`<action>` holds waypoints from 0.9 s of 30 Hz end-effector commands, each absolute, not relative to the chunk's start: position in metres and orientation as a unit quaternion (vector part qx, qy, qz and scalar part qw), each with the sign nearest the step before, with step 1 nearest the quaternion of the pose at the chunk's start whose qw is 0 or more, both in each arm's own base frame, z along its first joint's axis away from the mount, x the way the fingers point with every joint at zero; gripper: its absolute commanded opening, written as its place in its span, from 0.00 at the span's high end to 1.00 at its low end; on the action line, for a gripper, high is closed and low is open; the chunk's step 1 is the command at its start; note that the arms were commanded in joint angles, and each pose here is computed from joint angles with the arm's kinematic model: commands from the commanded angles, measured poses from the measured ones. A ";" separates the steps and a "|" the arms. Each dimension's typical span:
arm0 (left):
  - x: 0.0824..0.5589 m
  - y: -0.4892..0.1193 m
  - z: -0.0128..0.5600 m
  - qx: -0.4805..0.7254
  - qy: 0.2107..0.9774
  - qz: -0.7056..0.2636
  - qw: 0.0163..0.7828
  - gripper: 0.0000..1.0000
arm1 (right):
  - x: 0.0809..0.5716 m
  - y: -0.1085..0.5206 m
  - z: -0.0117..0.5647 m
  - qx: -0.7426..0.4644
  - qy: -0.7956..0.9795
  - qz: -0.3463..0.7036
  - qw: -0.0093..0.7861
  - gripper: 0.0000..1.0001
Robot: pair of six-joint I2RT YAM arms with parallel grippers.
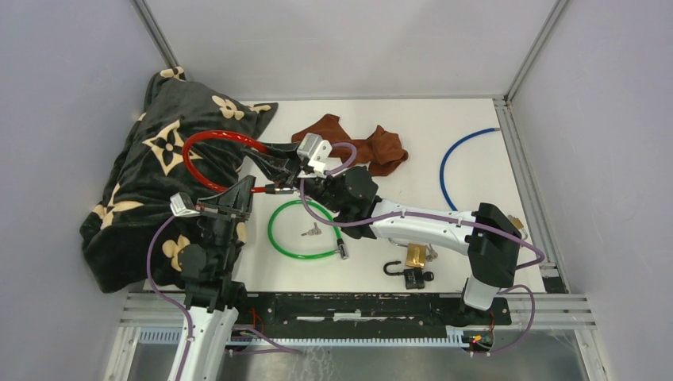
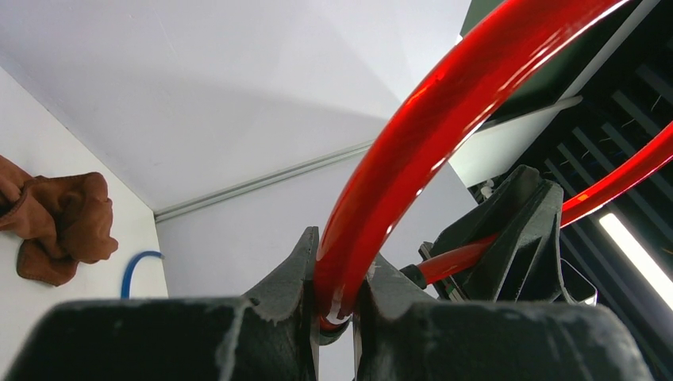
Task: Lock with the key
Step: Lock the lock.
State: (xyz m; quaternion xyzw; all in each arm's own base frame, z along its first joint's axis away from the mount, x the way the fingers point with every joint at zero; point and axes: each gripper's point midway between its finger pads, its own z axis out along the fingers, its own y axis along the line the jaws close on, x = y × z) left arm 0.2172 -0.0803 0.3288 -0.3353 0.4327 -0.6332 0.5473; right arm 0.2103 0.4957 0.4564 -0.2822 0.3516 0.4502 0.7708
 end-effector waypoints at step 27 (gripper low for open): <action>0.218 -0.060 0.338 -0.384 0.381 -0.646 0.539 0.98 | 0.195 0.479 0.489 -0.225 0.290 0.487 0.793 1.00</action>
